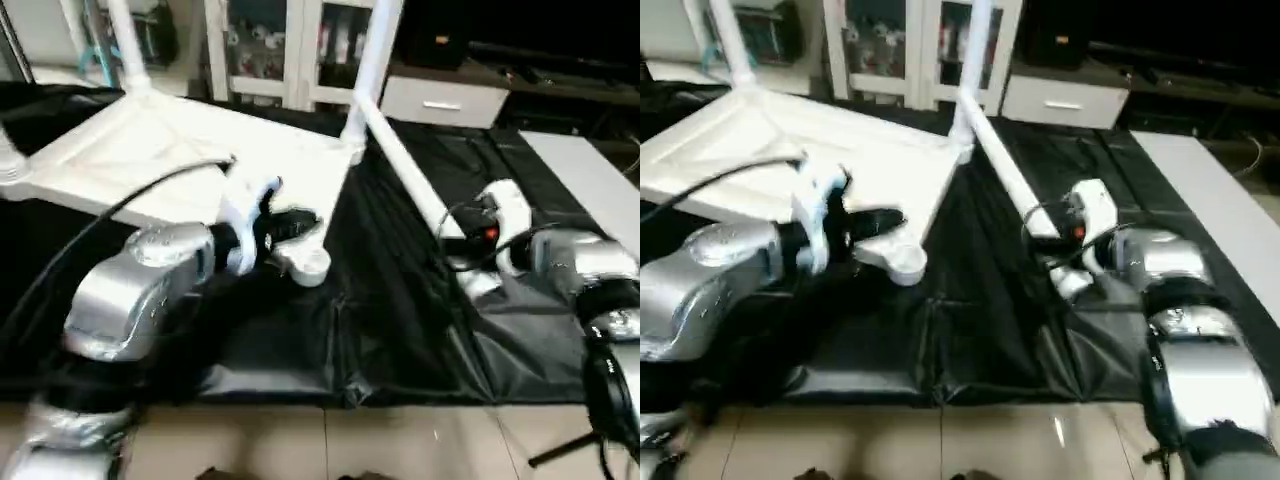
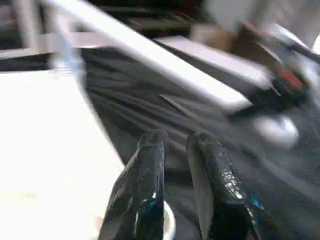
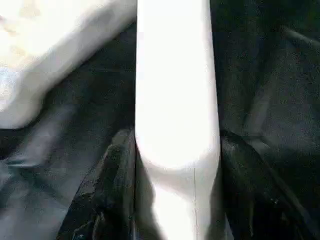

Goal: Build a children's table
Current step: Pick table leg

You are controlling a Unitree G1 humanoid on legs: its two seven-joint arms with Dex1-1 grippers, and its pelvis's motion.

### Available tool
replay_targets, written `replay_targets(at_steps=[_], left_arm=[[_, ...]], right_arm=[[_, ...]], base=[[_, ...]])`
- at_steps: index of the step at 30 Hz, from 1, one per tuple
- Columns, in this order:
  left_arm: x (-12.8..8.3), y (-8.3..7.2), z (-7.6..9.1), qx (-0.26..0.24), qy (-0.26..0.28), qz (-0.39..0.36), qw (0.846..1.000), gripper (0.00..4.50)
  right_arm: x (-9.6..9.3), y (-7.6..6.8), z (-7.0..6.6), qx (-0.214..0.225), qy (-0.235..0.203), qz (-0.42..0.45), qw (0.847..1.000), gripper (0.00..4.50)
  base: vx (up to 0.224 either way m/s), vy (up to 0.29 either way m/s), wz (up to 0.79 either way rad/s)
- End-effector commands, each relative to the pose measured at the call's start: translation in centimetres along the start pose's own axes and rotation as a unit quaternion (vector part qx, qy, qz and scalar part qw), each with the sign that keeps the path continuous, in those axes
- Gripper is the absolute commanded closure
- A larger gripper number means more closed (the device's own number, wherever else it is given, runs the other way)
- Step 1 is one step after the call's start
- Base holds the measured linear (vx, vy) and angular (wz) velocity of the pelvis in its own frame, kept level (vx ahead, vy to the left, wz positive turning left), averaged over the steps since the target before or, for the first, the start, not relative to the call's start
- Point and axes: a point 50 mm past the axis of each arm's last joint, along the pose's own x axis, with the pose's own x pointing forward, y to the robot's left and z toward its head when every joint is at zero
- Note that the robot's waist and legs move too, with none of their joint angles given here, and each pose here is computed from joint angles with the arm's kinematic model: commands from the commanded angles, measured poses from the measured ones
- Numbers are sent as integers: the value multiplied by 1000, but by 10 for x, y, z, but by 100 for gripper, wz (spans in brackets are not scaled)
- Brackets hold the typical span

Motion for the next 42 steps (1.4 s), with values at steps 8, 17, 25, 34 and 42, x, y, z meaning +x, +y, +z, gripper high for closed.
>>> replay_targets(at_steps=[8,17,25,34,42], left_arm=[[29,-17,25,-117,-66,-20,991,263],[47,-36,43,-168,-98,-63,979,195],[43,-41,52,-190,-122,-95,969,147],[36,-57,55,-206,-130,-186,952,66],[38,-49,42,-192,-95,-161,963,5]], right_arm=[[-29,50,32,35,-161,184,969,264],[-46,95,33,68,-171,340,922,264],[-50,99,34,79,-165,338,923,264],[-49,106,29,67,-137,342,927,264],[-55,104,44,76,-190,337,919,264]], base=[[0,0,0],[0,0,0],[0,0,0],[0,0,0],[0,0,0]])
